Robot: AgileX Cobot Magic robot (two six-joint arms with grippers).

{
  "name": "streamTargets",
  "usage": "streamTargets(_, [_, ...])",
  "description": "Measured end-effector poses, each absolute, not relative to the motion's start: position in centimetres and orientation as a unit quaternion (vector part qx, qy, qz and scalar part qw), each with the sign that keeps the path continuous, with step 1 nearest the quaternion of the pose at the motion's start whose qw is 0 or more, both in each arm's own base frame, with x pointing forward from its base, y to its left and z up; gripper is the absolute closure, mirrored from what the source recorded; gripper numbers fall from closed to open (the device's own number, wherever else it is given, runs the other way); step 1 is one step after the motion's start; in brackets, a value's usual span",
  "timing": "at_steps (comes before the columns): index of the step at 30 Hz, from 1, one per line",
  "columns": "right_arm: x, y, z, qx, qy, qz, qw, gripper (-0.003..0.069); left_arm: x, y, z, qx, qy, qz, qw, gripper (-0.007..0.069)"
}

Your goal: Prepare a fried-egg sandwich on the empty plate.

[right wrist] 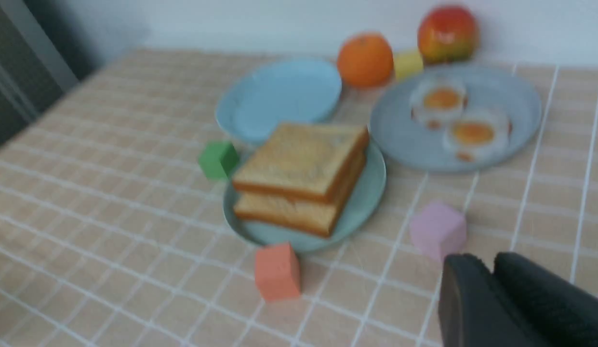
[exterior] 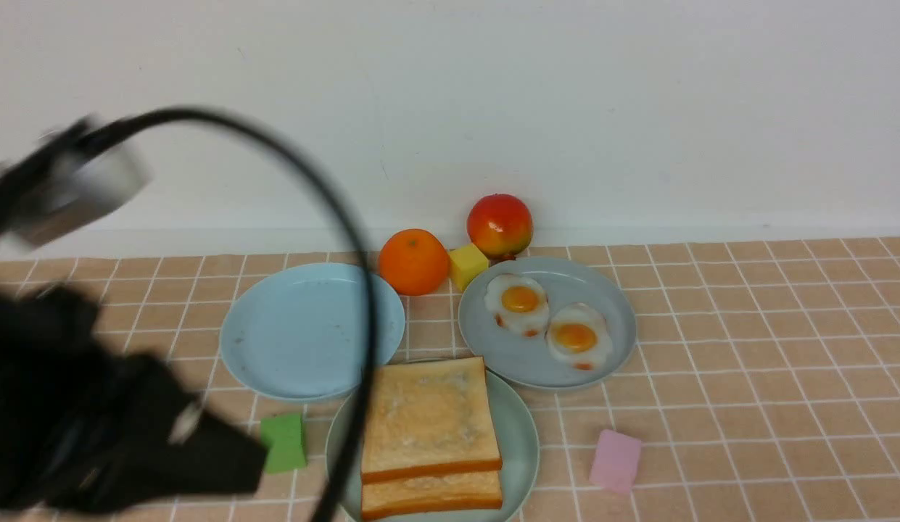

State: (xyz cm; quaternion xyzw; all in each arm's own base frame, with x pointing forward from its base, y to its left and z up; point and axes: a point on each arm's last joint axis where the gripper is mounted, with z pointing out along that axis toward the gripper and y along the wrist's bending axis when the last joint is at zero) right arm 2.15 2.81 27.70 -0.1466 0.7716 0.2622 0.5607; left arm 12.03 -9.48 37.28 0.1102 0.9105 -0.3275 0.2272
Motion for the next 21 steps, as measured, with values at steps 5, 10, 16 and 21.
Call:
streamTargets(5, [1.0, 2.3, 27.8, -0.147, 0.746, 0.270, 0.591, 0.0552, 7.4, -7.5, 35.5, 0.084, 0.897, -0.347, 0.261, 0.0638])
streamTargets(10, [1.0, 2.3, 27.8, -0.147, 0.746, 0.270, 0.591, 0.0544, 4.0, -5.7, 33.6, 0.083, 0.871, -0.350, 0.335, 0.0638])
streamTargets(16, [1.0, 2.3, 27.8, -0.147, 0.746, 0.269, 0.591, 0.0538, 2.8, -5.1, 32.9, 0.087, 0.863, -0.344, 0.360, 0.0638])
streamTargets(21, [1.0, 2.3, 27.8, -0.147, 0.746, 0.270, 0.591, 0.0532, 2.8, -5.0, 32.7, 0.087, 0.864, -0.342, 0.359, 0.0638])
